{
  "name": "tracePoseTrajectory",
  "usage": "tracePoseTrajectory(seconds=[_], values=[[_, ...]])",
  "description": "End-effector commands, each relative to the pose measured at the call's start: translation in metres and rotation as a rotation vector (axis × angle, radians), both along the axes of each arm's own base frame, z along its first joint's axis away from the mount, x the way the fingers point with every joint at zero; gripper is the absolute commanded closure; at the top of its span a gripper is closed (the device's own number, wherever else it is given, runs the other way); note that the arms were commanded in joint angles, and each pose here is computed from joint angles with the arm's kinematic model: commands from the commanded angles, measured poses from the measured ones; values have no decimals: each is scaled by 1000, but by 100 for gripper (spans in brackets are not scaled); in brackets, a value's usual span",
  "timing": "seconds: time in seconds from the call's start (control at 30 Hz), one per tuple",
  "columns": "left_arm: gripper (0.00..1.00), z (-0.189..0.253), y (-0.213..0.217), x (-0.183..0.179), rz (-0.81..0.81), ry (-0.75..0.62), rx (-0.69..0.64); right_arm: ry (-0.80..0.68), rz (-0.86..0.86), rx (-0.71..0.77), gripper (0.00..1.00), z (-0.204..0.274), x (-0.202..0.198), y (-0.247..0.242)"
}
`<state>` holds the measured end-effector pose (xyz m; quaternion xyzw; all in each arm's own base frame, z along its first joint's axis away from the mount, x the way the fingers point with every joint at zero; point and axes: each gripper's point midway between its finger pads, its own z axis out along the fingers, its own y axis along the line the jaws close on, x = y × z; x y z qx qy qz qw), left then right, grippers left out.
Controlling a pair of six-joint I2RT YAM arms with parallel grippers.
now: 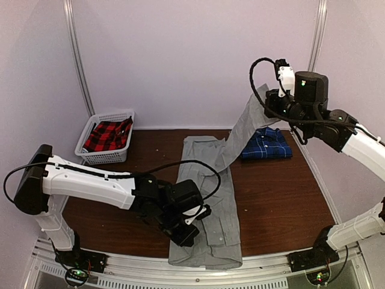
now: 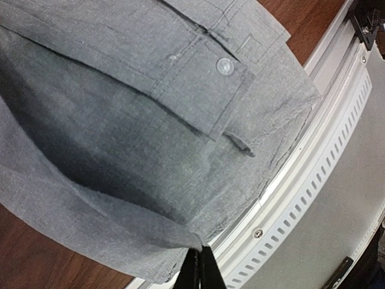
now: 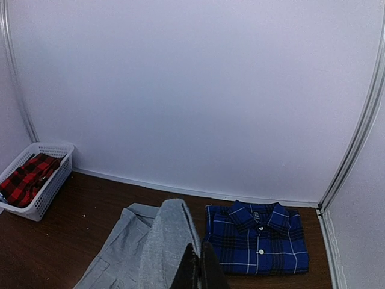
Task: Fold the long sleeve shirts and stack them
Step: Fold the 1/3-folded shirt at the center of the board.
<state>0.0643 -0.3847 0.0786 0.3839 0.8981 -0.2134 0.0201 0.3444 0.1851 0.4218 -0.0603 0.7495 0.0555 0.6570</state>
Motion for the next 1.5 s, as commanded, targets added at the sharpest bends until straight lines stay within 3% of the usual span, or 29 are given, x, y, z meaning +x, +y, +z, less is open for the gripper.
tracePoseTrajectory(seconds=[0.0, 0.13, 0.33, 0.47, 0.63, 0.8, 0.93, 1.13, 1.47], values=[[100, 10, -26, -3, -45, 14, -90, 29, 48, 13, 100, -10, 1, 10], [100, 5, -31, -7, -62, 35, -101, 52, 109, 24, 100, -18, -1, 22], [68, 20, -37, -3, -65, 32, -160, 94, 224, 45, 100, -31, -8, 41], [63, 56, -36, 22, -9, 21, -284, 127, 321, 74, 100, -42, -17, 56], [62, 96, -15, 95, 172, -105, -376, 167, 422, 119, 100, -54, -29, 72], [62, 116, 18, 193, 393, -269, -408, 186, 525, 178, 100, -55, -43, 87], [62, 130, 15, 248, 442, -342, -493, 194, 545, 199, 100, -56, -47, 91], [65, 97, -9, 313, 471, -391, -469, 201, 552, 220, 100, -55, -50, 95], [68, 49, 1, 411, 611, -441, -421, 136, 594, 263, 100, -9, -46, 114]])
